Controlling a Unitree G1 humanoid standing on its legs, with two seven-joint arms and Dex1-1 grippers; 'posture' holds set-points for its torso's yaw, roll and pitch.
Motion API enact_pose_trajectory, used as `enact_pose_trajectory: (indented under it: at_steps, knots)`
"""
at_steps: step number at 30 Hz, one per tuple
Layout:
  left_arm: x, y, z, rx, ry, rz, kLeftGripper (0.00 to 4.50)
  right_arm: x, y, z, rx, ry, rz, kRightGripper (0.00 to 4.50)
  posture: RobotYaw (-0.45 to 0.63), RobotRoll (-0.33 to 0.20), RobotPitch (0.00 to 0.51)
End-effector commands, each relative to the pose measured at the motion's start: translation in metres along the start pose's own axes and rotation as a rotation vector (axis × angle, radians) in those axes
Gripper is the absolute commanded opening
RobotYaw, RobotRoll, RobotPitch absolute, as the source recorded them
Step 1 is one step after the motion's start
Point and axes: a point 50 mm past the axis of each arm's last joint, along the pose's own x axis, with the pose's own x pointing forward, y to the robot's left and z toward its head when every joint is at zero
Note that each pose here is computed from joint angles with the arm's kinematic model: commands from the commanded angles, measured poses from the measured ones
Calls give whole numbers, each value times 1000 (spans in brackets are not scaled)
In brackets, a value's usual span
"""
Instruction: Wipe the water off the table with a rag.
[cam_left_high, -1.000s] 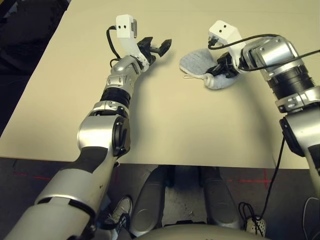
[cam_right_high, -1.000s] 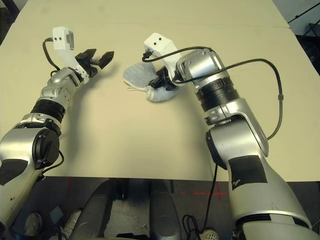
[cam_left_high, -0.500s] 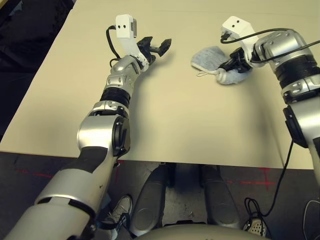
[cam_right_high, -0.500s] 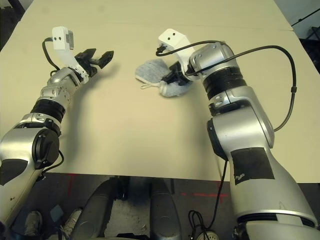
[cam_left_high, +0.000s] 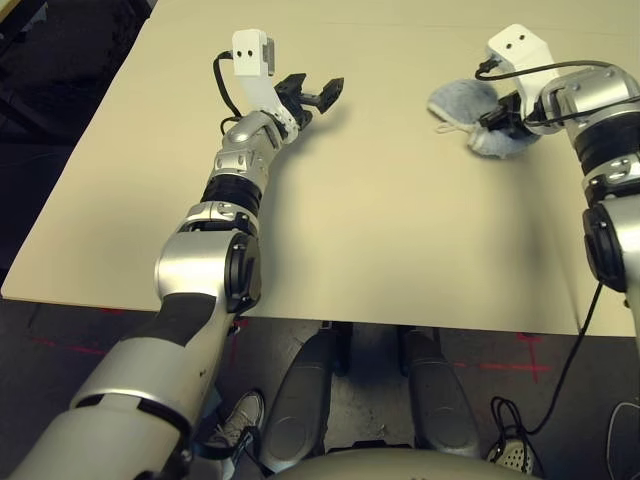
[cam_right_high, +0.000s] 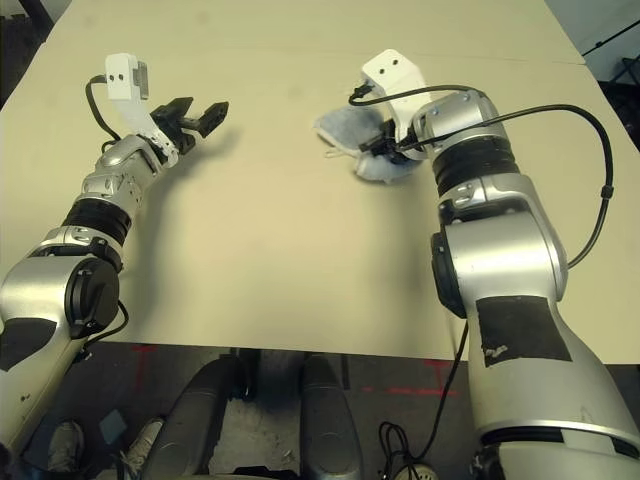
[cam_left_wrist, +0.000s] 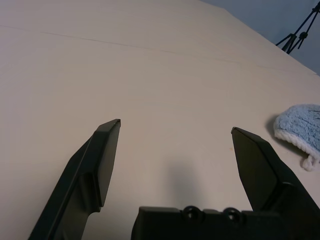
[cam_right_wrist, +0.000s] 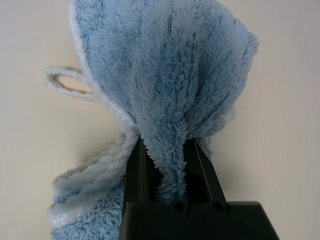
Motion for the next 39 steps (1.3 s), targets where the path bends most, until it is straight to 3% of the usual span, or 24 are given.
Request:
enact_pose_trajectory:
  at_steps: [1,11,16,22,25,32,39]
  knots:
    - [-1,0,-5,-10,11,1,4500,-7,-13,4,33,-40,-82,207,-134,0,331]
    - [-2,1,-6,-12,7,9,4500,-36,-42,29,108,-252,-257,206,-131,0,332]
    - [-3,2,-8,-10,9,14,4500,-38,-53,2,144,-174,-256,206,-138,0,333]
    - [-5,5,-5,-1,4,23,4500,-64,-86,-56,202,-30,-328,205,-140,0,332]
    - [-5,7,-3,3,3,28,4500,-77,-93,-74,233,17,-327,205,-145,0,330]
    - [-5,7,-4,6,8,28,4500,-90,-91,-88,275,41,-285,205,-163,0,327]
    - [-4,5,-5,2,10,24,4500,-82,-81,-109,353,86,-238,205,-162,0,326]
